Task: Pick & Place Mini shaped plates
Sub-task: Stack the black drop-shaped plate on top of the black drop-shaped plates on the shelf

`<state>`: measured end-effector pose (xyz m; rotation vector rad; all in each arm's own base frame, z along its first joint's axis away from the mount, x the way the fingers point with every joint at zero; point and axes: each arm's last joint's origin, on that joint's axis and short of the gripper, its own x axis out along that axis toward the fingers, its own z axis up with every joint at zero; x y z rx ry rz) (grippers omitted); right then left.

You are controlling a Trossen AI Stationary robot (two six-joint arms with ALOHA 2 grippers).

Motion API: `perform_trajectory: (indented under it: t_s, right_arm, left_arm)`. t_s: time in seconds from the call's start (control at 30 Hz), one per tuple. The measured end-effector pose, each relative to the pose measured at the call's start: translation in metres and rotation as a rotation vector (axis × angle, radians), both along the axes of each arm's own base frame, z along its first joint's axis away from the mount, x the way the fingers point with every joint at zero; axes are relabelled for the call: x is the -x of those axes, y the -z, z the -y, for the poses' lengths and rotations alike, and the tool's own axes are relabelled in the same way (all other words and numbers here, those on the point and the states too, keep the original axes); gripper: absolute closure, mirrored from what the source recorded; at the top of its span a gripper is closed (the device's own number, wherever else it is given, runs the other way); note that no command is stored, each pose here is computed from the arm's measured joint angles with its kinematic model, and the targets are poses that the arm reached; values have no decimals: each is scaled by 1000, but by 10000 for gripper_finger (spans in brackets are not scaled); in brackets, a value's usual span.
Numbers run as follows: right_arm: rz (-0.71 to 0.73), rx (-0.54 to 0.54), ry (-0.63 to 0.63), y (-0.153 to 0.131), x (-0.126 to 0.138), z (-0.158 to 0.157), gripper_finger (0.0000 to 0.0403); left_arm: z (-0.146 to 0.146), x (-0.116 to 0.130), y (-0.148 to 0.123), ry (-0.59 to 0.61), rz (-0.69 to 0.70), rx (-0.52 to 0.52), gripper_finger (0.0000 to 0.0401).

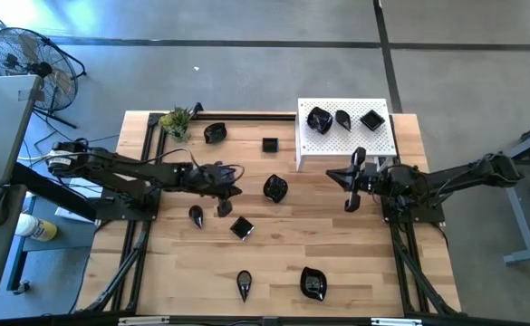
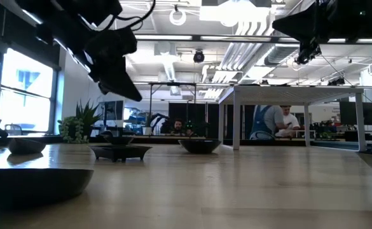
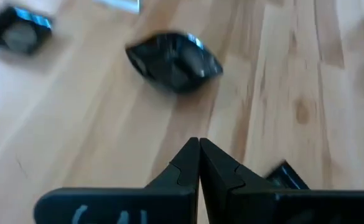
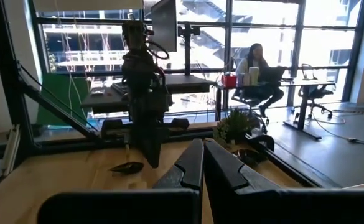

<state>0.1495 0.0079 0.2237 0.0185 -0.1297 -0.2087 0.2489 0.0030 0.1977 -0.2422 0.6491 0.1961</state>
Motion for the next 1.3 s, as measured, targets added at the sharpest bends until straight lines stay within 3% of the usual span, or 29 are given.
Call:
perform_trajectory:
  t_s: [0.17,0.43,0.63,0.93,1.17,1.3]
  right_arm:
    - [13,40,-11,-2,0,0,402]
    - [-1,76,-31,-1,-1,-1,402]
    - [-15,88,-32,1,-3,-1,400]
    - [-17,88,-32,1,-3,-1,400]
    - [-17,91,-32,1,-3,-1,401]
    - [-17,90,-32,1,-3,-1,402]
  left_arm:
    - [7,-2,1,-7,-114,120,385]
    - [25,-3,8,-81,-178,197,288]
    - [29,9,17,-99,-343,314,243]
    - [31,29,26,-233,-597,534,245]
    - [30,44,30,-379,-752,552,255]
    - [28,58,31,-521,-883,558,257]
